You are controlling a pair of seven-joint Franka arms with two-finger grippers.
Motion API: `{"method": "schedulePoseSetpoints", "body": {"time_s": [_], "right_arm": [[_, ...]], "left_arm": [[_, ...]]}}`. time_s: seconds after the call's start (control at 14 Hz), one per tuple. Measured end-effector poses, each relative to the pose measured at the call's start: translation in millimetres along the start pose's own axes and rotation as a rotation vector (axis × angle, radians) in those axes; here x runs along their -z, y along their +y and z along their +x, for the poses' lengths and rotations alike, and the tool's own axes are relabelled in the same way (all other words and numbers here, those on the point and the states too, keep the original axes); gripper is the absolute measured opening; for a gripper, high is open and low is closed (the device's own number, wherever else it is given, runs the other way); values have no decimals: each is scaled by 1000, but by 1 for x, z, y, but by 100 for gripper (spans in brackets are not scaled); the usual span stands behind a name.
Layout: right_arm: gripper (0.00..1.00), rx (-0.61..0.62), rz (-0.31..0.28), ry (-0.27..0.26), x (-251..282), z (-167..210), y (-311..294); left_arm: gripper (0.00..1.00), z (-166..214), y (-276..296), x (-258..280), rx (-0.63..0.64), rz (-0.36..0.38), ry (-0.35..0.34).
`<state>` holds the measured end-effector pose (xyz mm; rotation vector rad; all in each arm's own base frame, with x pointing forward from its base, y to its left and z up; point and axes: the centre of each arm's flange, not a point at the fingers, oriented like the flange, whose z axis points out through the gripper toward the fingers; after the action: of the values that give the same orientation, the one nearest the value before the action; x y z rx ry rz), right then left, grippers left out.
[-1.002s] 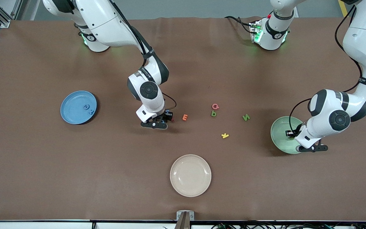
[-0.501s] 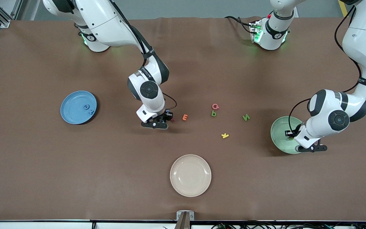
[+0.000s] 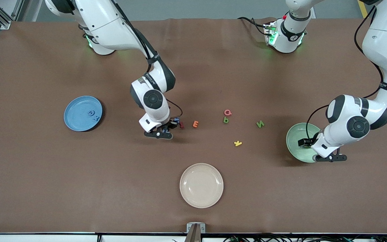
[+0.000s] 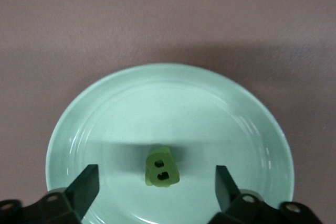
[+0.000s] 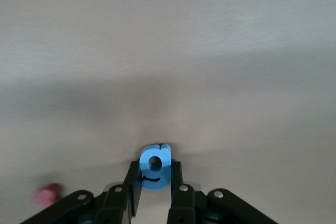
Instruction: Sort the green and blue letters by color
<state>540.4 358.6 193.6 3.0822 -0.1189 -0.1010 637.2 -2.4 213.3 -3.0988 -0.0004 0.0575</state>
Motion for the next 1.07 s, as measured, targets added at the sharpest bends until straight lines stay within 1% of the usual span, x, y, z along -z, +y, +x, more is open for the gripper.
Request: {"method": "schedulePoseSetpoints", "body": {"time_s": [0.07, 0.21, 0.36, 0.5, 0.64, 0.79, 0.93, 1.07], "right_arm": [[26, 26, -19, -35, 11, 10, 21], [26, 83, -37, -105, 41, 32, 76], [26, 138, -30, -160, 69, 47, 135], [26, 205, -6, -185, 85, 49, 195], [26, 264, -2, -206, 87, 37, 248], [26, 296, -1, -225, 87, 20, 291], [26, 310, 10, -232, 86, 2, 320], [26, 318, 24, -228, 81, -15, 341]], "left_arm": [[100, 5, 5, 9, -6, -3, 14], [100, 14, 20, 32, -24, -7, 29], [100, 19, 40, 57, -45, -11, 29], [100, 18, 68, 76, -51, -22, 22], [100, 11, 100, 87, -20, -37, 7], [100, -2, 136, 94, -19, -52, -6], [100, -16, 170, 98, -63, -58, -5], [97, -31, 200, 93, -155, -17, 18]]}}
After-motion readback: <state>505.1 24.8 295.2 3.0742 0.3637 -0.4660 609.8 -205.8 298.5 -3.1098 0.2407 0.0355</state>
